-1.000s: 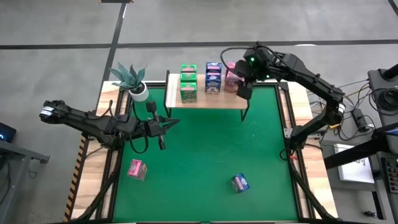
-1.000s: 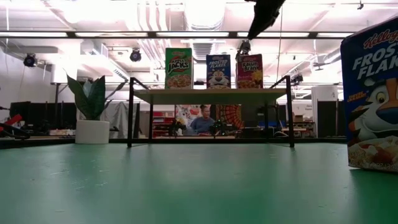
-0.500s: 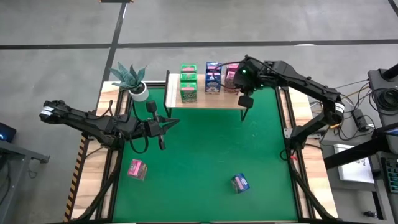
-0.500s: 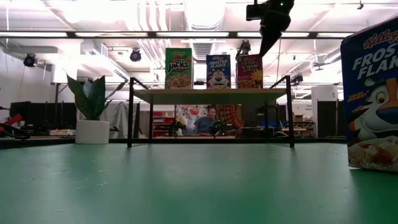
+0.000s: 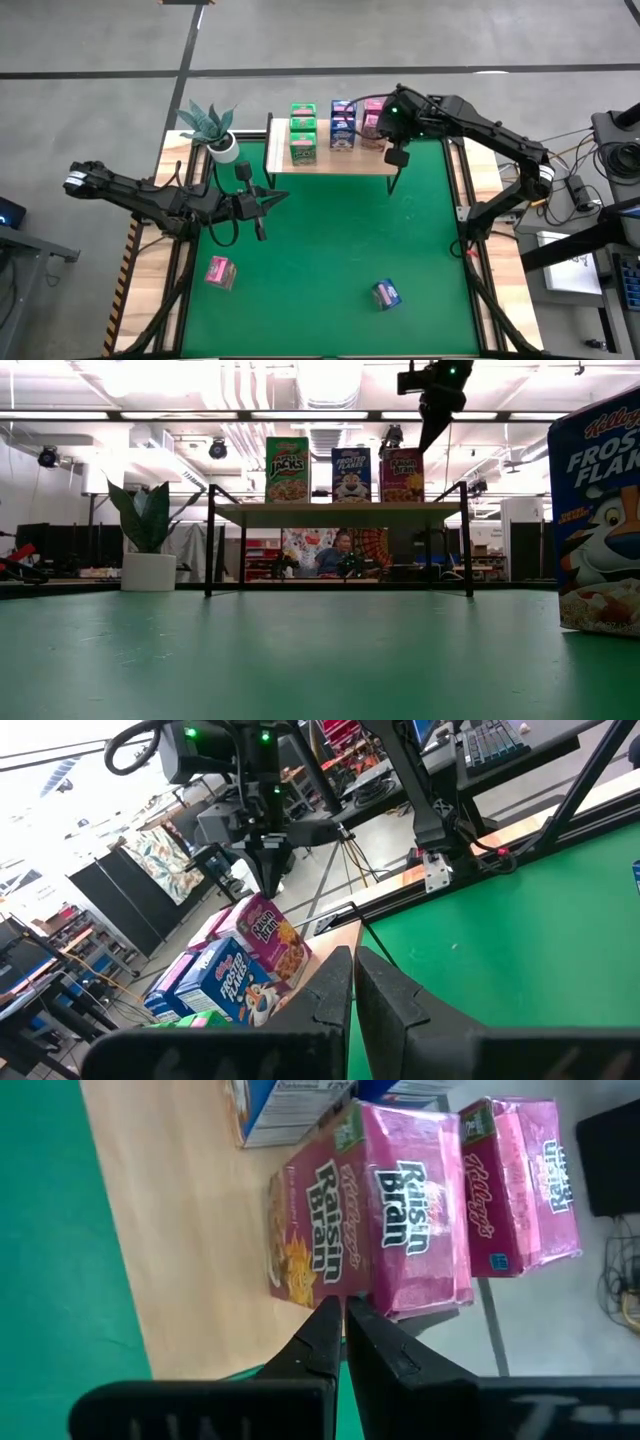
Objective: Stack cereal on shelf
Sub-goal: Put the right pink cereal box on the shelf aligned with the other pink cereal box
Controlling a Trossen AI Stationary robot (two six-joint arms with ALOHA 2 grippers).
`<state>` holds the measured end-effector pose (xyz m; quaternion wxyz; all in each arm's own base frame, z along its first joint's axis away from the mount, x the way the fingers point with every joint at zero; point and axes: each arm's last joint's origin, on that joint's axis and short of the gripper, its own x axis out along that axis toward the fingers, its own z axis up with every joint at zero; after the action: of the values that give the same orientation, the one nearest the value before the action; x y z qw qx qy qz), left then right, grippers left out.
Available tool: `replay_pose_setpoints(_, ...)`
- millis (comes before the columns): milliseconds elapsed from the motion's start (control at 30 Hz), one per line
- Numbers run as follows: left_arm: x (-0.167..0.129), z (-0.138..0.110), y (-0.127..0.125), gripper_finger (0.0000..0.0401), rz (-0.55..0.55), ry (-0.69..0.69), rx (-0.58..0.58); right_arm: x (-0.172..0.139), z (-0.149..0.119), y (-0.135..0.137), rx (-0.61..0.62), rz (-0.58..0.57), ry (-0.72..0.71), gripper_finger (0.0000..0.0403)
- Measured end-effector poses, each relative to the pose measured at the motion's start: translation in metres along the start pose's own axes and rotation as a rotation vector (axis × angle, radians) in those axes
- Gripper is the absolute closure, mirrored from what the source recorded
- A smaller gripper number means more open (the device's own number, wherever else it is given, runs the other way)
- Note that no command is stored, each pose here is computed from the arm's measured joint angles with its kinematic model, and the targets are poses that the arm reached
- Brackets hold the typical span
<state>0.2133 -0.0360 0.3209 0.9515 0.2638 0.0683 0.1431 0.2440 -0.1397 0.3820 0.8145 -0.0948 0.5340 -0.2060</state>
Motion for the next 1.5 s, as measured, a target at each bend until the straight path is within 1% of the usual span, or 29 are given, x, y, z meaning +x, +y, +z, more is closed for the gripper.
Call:
replay_pose_setpoints(133,0.0,0.0,0.0,0.0401,0.0,0.0,0.0,0.0,-0.0004,-0.0011,-0.022,-0.032,0.013,0.0394)
replay_pose_setpoints(900,0.0,0.0,0.0,0.0401,0.0,0.0,0.001,0.0004,-0.0001,-0.0015,-0.026,-0.044,0.015,0.0394)
replay_pose_setpoints(1033,0.0,0.0,0.0,0.0401,0.0,0.0,0.001,0.0003,-0.0003,-0.0022,-0.033,-0.067,0.025,0.0394)
replay_pose_setpoints(1500,0.0,0.0,0.0,0.0401,0.0,0.0,0.005,0.0006,-0.0015,-0.0014,-0.006,-0.059,0.035,0.0394)
